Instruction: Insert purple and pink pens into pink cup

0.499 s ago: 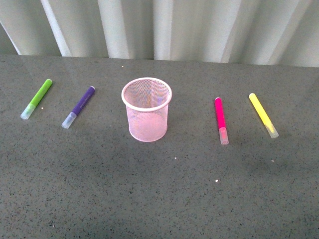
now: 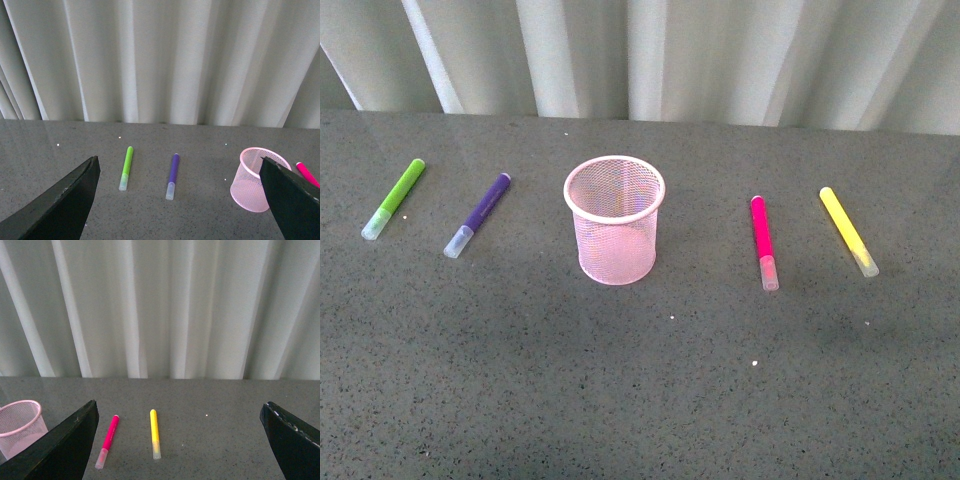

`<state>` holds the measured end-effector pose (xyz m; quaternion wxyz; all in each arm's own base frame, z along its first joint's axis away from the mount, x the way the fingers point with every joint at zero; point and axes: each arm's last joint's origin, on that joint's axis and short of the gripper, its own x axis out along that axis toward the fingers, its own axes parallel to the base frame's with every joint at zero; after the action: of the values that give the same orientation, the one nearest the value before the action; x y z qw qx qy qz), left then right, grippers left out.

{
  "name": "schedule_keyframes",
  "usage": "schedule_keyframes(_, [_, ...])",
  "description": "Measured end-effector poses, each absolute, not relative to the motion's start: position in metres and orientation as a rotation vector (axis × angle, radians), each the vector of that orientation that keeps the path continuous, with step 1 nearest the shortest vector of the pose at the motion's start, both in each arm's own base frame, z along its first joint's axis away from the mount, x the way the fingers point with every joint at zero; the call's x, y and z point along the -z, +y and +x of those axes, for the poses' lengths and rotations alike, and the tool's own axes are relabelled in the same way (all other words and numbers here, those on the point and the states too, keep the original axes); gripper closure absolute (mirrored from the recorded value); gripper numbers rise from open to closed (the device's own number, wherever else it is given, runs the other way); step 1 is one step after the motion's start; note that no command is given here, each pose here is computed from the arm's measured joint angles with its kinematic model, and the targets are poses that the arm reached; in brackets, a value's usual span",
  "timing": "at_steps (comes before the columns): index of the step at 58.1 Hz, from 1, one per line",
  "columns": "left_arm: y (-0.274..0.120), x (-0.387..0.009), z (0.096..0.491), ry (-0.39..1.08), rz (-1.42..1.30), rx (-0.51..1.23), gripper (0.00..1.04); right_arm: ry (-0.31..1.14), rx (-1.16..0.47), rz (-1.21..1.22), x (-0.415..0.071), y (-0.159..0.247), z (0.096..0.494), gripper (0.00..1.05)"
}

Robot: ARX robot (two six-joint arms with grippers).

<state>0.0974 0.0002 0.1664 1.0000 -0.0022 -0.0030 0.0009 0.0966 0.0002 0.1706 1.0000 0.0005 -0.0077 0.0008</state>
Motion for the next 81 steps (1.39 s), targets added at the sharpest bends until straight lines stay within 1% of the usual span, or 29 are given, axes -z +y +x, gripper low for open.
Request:
schedule_keyframes(45, [0.0,-0.166,0.097,-0.003,-0.005,-0.001,0.07,-0.015,-0.002,0.001,-0.171,0.0,0.097,0.07])
schedule_keyframes(48, [0.0,-0.166,0.098,0.135,-0.044,0.005,0.07,-0.015,-0.001,0.001,-0.171,0.0,0.097,0.07])
schedule_keyframes(50, [0.0,-0.169,0.099,0.268,-0.07,0.002,0.07,-0.015,-0.002,0.001,-0.171,0.0,0.097,0.07])
schedule_keyframes(53, [0.001,-0.172,0.104,0.334,-0.087,-0.008,0.07,-0.015,-0.003,0.001,-0.171,0.0,0.097,0.07])
schedule_keyframes(56, [0.001,-0.18,0.114,0.352,-0.101,-0.014,0.07,-0.015,-0.002,0.001,-0.171,0.0,0.097,0.07])
schedule_keyframes(59, [0.001,-0.193,0.126,0.319,-0.093,-0.018,0.07,-0.015,-0.002,0.001,-0.171,0.0,0.097,0.07])
schedule_keyframes(63, [0.0,-0.214,0.146,0.256,-0.085,0.02,0.07,-0.015,-0.002,0.001,-0.171,0.0,0.097,0.07])
schedule_keyframes(67, [-0.003,-0.239,0.175,0.191,-0.055,0.069,0.07,-0.015,-0.002,0.001,-0.171,0.0,0.097,0.07])
schedule_keyframes(71, [-0.004,-0.255,0.205,0.179,-0.02,0.107,0.07,-0.015,-0.002,0.001,-0.171,0.0,0.097,0.07])
schedule_keyframes(74, [-0.006,-0.26,0.232,0.215,-0.002,0.147,0.07,-0.015,-0.001,0.001,-0.171,0.0,0.097,0.07])
schedule_keyframes(76, [-0.007,-0.259,0.253,0.28,-0.002,0.179,0.07,-0.015,-0.002,0.001,-0.171,0.0,0.097,0.07])
schedule_keyframes(79, [-0.007,-0.255,0.274,0.343,0.0,0.185,0.07,-0.015,-0.002,0.001,-0.171,0.0,0.097,0.07])
schedule_keyframes(81, [-0.007,-0.249,0.295,0.419,-0.003,0.208,0.07,-0.015,-0.002,0.001,-0.171,0.0,0.097,0.07])
